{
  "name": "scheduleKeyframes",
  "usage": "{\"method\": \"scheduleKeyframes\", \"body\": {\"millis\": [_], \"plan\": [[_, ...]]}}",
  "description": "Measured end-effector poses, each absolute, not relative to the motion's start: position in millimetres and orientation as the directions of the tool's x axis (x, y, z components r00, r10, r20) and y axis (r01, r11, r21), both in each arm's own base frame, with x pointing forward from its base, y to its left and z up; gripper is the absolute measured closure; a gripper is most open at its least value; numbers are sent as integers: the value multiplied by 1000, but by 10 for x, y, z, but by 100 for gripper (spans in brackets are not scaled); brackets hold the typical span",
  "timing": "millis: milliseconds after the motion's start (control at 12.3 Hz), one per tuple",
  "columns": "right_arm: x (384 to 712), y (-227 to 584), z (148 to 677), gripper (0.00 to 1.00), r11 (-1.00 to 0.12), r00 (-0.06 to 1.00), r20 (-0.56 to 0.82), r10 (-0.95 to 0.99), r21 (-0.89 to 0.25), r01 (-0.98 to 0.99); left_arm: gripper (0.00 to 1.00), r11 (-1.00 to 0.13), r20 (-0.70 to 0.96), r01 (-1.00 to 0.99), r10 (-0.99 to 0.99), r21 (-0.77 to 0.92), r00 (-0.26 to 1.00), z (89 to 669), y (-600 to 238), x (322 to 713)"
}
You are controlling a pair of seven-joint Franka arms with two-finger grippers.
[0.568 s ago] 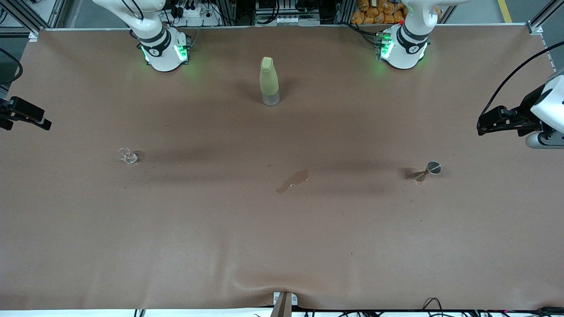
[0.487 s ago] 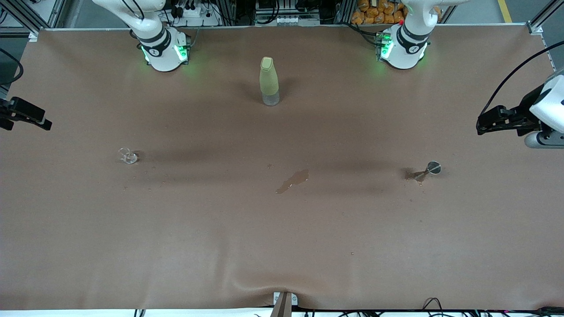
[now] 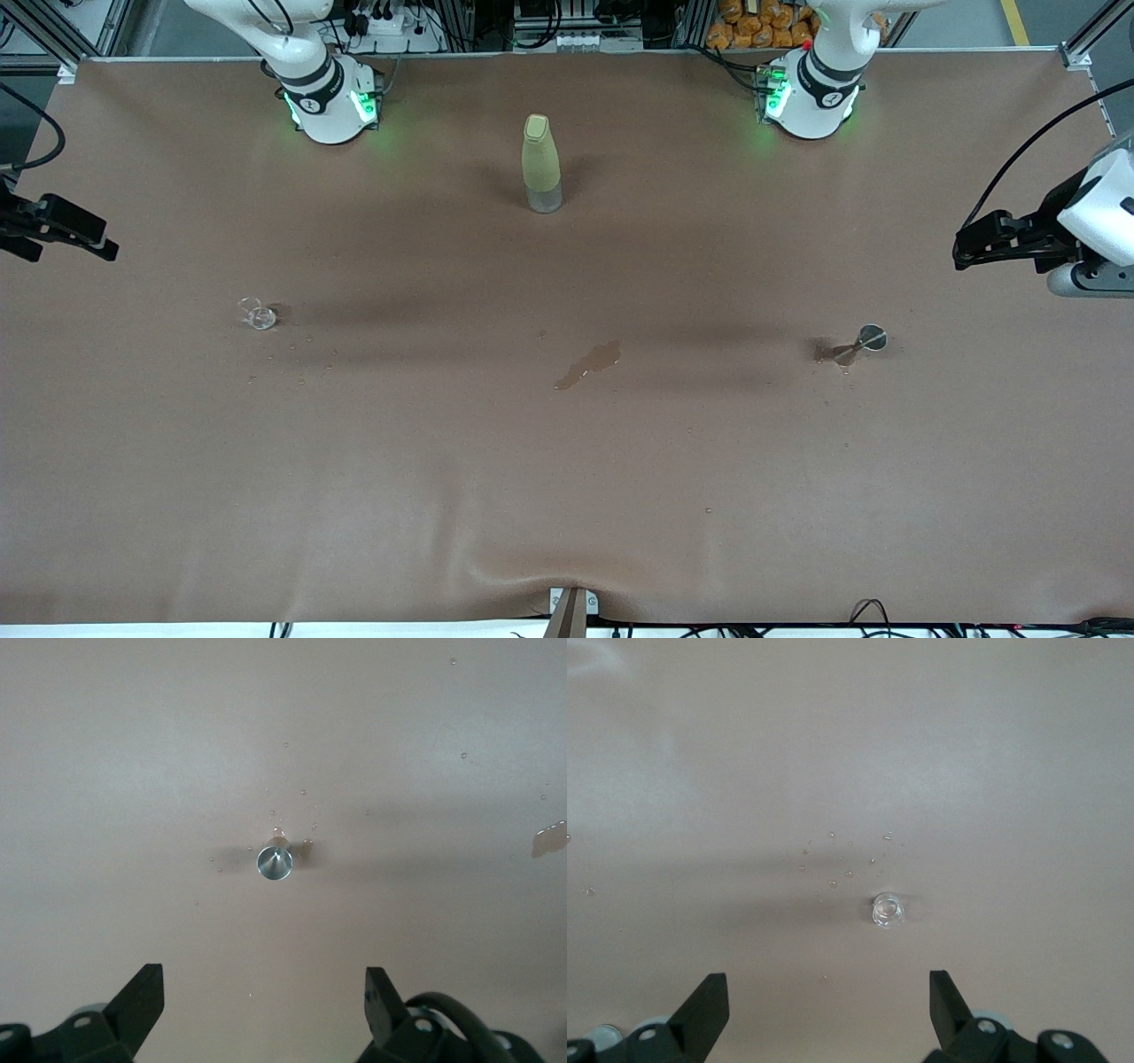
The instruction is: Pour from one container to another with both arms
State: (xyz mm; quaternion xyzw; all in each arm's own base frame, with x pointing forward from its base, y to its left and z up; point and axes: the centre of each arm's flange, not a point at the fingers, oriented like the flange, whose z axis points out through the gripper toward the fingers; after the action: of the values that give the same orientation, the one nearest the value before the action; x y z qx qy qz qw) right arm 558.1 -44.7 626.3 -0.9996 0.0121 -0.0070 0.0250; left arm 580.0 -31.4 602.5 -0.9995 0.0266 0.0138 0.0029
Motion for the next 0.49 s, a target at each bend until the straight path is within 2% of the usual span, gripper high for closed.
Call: {"method": "scheduleKeyframes", "body": {"millis": [487], "plan": [[5544,-517,6241,0,-998,999,7,-38,-50,-38,0,-997,-29,-81,-81,-4,996,6025,-303,5800]]}}
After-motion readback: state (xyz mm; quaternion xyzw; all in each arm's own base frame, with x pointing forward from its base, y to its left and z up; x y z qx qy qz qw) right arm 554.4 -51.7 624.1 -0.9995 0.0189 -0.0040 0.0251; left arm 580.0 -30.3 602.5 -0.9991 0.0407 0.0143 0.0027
